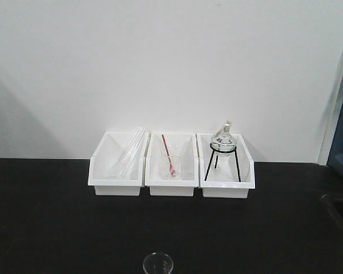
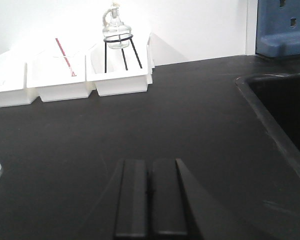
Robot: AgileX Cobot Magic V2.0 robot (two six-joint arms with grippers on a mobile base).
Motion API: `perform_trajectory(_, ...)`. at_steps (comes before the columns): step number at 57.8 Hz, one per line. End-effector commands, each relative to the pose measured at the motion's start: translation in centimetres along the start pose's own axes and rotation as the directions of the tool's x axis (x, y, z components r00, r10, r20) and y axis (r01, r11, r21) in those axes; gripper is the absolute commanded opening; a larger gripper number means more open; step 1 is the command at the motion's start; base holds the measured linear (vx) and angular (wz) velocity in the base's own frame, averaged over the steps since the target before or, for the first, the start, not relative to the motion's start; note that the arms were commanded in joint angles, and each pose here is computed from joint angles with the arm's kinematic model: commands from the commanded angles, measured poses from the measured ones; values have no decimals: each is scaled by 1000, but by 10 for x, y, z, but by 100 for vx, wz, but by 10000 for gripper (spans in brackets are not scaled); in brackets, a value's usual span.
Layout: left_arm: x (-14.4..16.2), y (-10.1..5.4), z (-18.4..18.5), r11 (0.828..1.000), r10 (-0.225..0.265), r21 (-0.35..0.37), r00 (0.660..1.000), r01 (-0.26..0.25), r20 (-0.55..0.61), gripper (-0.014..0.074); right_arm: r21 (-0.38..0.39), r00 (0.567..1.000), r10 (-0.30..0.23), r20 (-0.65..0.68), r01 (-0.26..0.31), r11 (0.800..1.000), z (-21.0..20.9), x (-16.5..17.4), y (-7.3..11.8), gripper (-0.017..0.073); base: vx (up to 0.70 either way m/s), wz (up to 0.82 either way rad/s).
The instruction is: Pick beaker and place in left cabinet
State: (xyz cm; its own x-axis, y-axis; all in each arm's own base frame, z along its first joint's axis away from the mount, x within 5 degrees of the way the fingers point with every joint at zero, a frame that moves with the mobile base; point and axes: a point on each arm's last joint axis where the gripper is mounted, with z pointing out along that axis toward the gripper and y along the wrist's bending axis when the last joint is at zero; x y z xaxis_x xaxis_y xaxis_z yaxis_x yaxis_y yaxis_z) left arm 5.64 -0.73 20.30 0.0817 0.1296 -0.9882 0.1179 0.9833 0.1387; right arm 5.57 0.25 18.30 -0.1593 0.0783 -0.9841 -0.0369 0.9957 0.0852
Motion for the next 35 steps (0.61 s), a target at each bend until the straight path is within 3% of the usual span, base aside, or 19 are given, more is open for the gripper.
perform_trajectory(1, -3, 0, -1, 1000, -6, -7, 997, 6, 77, 1, -3, 996, -6, 89, 6, 1000, -1, -6, 0, -6, 0, -1)
perform_trajectory(10, -3, 0, -1, 1000, -6, -7, 997, 6, 77, 1, -1, 996, -16, 91, 16, 1000, -1, -6, 0, -6, 0, 0)
perform_trajectory(18, -3, 0, -1, 1000, -6, -7, 997, 6, 77, 1, 14, 992, -85, 98, 84, 996, -1, -7, 0, -6, 0, 0)
perform_trajectory(35, -3, 0, -1, 1000, -6, -7, 997, 6, 77, 1, 6, 983, -82, 166, 83, 997, -2, -13, 1, -6, 0, 0)
